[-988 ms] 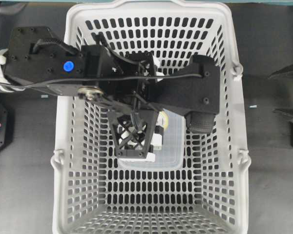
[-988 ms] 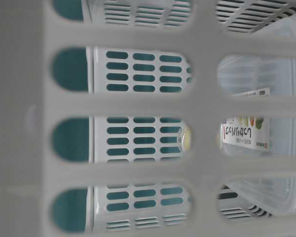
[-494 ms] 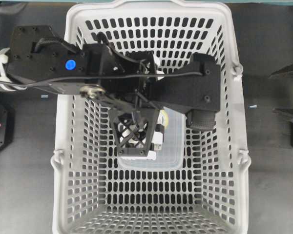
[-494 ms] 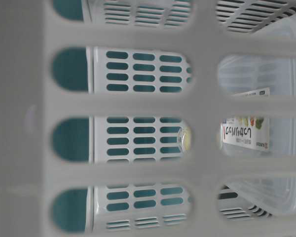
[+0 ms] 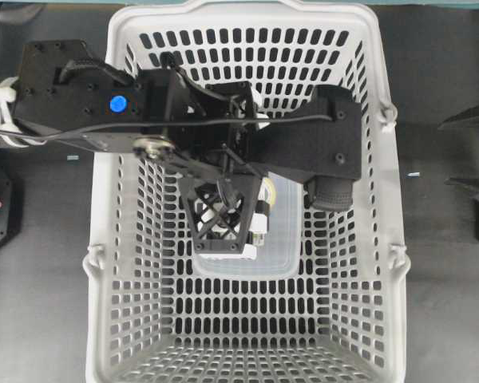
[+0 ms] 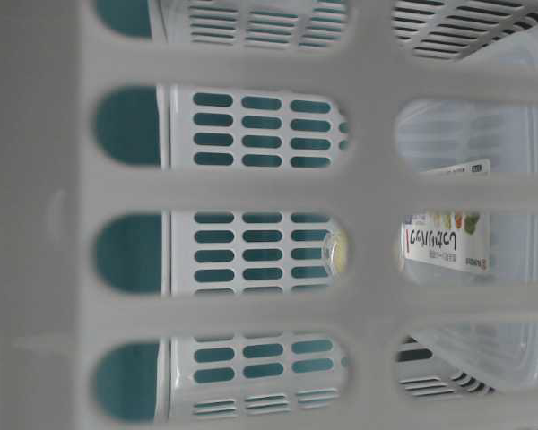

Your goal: Pick up the cellophane tape from the shopping basket with the left arm.

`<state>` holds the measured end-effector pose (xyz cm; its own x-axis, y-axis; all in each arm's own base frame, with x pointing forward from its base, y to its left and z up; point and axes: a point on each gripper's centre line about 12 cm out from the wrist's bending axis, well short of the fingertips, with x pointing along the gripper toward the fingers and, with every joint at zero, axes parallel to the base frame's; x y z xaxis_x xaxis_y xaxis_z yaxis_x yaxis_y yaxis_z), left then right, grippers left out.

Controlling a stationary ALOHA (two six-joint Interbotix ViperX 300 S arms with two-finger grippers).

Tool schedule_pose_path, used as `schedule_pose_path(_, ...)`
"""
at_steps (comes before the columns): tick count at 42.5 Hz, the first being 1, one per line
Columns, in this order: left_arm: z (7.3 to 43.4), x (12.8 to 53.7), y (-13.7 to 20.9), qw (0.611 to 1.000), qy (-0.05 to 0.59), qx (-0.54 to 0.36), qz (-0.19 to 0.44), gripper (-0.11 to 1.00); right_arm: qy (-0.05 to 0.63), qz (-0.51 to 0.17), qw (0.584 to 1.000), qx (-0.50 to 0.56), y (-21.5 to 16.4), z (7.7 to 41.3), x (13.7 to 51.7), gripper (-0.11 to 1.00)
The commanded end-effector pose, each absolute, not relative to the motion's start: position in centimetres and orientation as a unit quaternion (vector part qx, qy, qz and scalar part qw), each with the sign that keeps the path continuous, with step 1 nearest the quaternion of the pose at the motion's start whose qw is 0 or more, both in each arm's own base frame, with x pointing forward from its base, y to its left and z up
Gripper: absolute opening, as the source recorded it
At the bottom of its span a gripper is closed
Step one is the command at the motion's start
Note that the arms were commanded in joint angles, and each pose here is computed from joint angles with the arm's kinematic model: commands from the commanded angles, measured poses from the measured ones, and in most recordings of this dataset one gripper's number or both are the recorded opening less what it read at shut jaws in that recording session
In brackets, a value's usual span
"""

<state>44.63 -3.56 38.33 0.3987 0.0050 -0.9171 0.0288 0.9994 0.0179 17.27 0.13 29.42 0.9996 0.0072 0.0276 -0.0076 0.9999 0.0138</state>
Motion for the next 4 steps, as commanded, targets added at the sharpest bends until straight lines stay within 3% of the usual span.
schedule_pose_path(1, 39.42, 44.38, -3.64, 0.844, 0.535, 0.016, -0.007, 0.52, -0.018, 0.004, 1.0, 0.009, 0.15, 29.64, 17.37, 0.78)
schedule_pose_path(4, 39.36, 44.37, -3.64, 0.844, 0.536, 0.016, -0.007, 0.52, -0.018, 0.004, 1.0, 0.009, 0.12, 29.59, 17.37, 0.78)
